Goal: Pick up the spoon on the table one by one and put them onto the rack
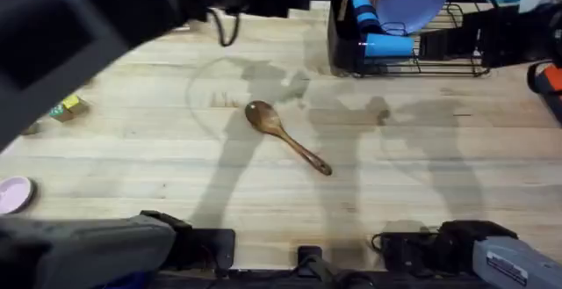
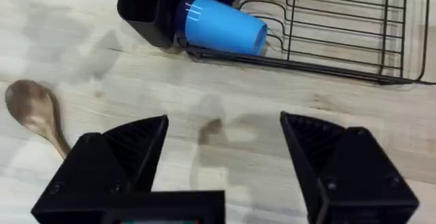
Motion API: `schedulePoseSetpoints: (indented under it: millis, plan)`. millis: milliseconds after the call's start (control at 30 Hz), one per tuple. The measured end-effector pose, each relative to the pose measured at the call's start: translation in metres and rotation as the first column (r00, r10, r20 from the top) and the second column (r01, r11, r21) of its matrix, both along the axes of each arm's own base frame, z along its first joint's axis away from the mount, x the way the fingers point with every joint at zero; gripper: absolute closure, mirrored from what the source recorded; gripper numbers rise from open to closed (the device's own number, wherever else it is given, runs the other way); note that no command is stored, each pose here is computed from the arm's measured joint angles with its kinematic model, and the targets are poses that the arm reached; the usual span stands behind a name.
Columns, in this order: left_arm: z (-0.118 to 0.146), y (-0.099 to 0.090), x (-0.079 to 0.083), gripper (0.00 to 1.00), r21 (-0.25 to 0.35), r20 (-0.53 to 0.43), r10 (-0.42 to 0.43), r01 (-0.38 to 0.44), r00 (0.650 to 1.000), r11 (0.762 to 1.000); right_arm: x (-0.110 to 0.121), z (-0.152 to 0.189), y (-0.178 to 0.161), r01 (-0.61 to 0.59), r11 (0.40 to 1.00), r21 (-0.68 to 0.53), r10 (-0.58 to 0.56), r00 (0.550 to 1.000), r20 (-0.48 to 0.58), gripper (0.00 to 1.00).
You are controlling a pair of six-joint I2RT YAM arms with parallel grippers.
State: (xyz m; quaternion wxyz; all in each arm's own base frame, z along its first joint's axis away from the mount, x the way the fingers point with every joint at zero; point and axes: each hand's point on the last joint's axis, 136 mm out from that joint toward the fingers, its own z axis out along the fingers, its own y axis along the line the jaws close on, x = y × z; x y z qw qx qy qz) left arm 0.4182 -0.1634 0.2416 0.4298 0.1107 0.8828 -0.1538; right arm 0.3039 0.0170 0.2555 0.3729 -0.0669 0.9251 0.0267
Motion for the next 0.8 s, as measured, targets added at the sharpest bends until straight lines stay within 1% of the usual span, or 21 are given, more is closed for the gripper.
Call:
schedulePoseSetpoints:
  millis: [167,300,333,367,400,500,633,800]
  plan:
    - [0.019,0.043,-0.033,0.131,0.021,-0.044,0.072,-0.071,0.996,0.997,0.000,0.000,0.000,-0.001,1.000,0.001,0.001,1.000,0.000,0.006]
    - [0.029,0.069,-0.063,0.095,0.034,-0.080,0.118,-0.115,0.990,0.993,0.000,0.000,0.000,-0.001,1.000,0.001,0.001,1.000,0.000,0.005]
    - [0.030,0.073,-0.070,0.083,0.038,-0.088,0.125,-0.122,0.988,0.992,0.000,0.000,0.000,-0.001,1.000,0.001,0.001,1.000,-0.001,0.005]
    - [0.032,0.078,-0.078,0.027,0.044,-0.095,0.132,-0.128,0.987,0.991,0.000,0.000,0.000,-0.001,1.000,0.001,0.001,1.000,-0.001,0.005]
    - [0.035,0.089,-0.098,0.007,0.062,-0.113,0.144,-0.138,0.983,0.988,0.000,0.000,0.001,-0.003,1.000,0.004,0.003,1.000,-0.001,0.005]
    - [0.040,0.098,-0.116,0.007,0.081,-0.116,0.149,-0.141,0.982,0.987,-0.001,0.001,0.007,-0.029,0.999,0.031,0.029,1.000,0.000,0.005]
    - [0.048,0.105,-0.135,0.006,0.090,-0.103,0.151,-0.142,0.983,0.986,-0.003,0.003,0.024,-0.096,0.990,0.104,0.096,0.995,0.005,0.006]
    - [0.049,0.111,-0.154,0.007,0.115,-0.109,0.161,-0.148,0.981,0.982,-0.010,0.010,0.052,-0.208,0.950,0.231,0.209,0.978,0.021,0.004]
